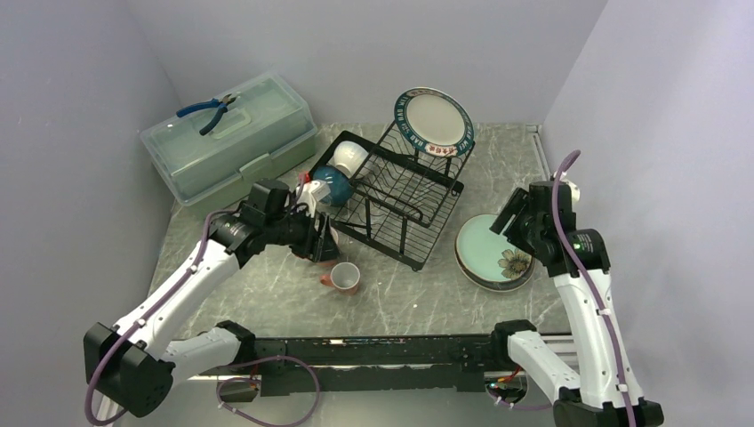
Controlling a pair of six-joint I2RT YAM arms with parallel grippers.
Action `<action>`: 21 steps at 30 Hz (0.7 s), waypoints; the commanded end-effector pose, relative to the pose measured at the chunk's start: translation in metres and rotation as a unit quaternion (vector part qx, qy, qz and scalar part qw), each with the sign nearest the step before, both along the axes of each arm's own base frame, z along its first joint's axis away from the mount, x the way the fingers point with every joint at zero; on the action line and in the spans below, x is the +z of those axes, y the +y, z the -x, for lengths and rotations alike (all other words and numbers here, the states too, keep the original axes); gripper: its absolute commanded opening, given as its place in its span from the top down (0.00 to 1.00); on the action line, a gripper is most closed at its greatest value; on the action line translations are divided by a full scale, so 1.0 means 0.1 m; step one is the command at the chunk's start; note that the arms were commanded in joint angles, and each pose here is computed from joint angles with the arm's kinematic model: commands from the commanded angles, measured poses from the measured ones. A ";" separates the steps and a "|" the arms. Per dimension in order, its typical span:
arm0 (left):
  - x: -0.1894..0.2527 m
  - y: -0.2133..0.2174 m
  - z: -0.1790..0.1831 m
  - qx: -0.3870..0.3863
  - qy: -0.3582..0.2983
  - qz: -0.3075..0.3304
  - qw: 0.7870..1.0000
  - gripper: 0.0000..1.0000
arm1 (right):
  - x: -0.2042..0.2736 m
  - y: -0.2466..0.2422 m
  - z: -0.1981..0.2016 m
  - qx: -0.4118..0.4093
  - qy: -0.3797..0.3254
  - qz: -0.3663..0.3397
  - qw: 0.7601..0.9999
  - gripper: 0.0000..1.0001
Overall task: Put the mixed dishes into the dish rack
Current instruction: Insert the plate into the dish rack.
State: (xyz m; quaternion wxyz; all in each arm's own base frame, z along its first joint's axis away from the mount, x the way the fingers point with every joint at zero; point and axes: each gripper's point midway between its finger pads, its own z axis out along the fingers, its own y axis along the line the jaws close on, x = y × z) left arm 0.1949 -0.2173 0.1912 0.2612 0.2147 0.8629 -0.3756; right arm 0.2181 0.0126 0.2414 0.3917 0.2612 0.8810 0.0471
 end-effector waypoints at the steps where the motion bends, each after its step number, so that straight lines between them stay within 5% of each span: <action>1: 0.15 -0.02 0.04 -0.013 -0.038 0.000 0.999 0.40 | -0.28 -0.06 0.08 -0.067 0.033 -0.038 0.996 0.28; 21: 0.06 -0.13 0.16 -0.043 -0.038 -0.026 0.998 0.39 | -1.46 -0.19 0.29 -0.189 0.176 -0.112 0.960 0.41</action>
